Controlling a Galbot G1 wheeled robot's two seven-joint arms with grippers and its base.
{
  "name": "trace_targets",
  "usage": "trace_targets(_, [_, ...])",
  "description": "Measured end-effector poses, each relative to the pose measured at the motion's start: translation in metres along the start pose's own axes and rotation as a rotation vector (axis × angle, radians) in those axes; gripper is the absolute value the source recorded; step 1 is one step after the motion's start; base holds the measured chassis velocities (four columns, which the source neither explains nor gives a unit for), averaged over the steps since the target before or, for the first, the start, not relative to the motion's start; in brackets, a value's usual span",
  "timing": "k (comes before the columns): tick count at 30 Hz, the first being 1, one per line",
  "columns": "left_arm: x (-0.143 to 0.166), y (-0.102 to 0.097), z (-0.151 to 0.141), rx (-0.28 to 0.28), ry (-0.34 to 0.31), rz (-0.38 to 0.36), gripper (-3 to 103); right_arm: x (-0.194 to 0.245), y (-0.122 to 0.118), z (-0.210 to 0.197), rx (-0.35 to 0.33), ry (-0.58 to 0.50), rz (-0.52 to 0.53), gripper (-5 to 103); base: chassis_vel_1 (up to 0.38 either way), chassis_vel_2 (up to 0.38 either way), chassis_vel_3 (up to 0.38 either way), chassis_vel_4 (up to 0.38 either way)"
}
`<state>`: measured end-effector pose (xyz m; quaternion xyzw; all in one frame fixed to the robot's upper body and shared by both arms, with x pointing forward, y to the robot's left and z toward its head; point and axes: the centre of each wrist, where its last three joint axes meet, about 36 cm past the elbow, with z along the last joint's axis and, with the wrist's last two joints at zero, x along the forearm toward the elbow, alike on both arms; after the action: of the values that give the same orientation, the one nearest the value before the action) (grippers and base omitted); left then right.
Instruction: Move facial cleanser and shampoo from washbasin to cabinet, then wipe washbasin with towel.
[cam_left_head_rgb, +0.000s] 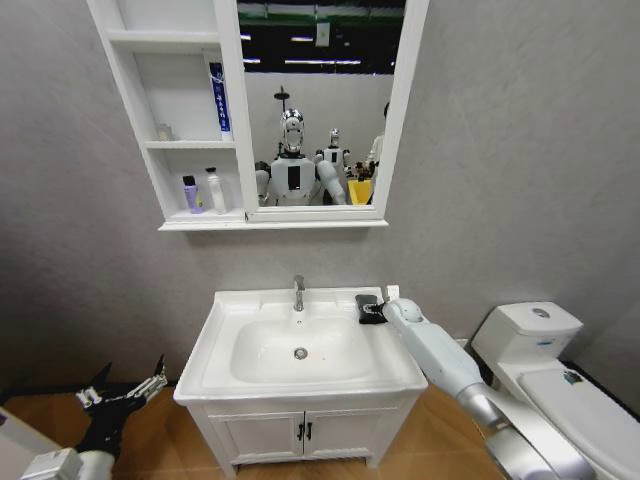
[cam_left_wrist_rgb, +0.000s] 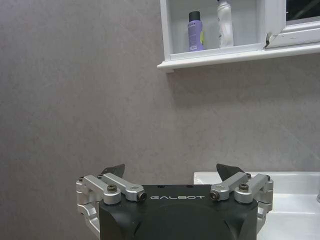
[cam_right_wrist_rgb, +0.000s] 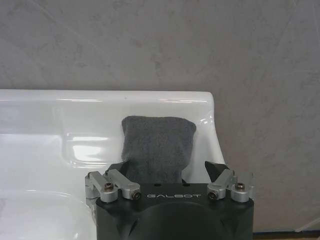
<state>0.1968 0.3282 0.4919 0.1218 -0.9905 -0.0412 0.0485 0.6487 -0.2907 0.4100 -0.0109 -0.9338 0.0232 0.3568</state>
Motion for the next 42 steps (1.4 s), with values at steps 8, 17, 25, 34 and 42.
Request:
trace_targets(8, [0.0,0.0,0.0,0.0,0.0,0.0,100,-0.004,0.007,0.005,0.009,0.005,0.0,88,0.0,0.0,0.0,0.0])
trace_targets(17, [0.0,0.0,0.0,0.0,0.0,0.0,100,-0.011,0.006,0.008,0.008,-0.004,0.007,95,0.0,0.0,0.0,0.0])
trace_targets(25, [0.0,0.0,0.0,0.0,0.0,0.0,100,-0.016,0.002,0.012,0.005,-0.008,0.012,79,0.0,0.0,0.0,0.0])
trace_targets(34, [0.0,0.0,0.0,0.0,0.0,0.0,100,-0.019,0.004,0.017,0.007,-0.008,-0.015,67,0.0,0.0,0.0,0.0])
trace_targets(42, [0.0,0.0,0.0,0.0,0.0,0.0,100,-0.021,0.008,0.018,0.004,-0.011,-0.021,61,0.0,0.0,0.0,0.0])
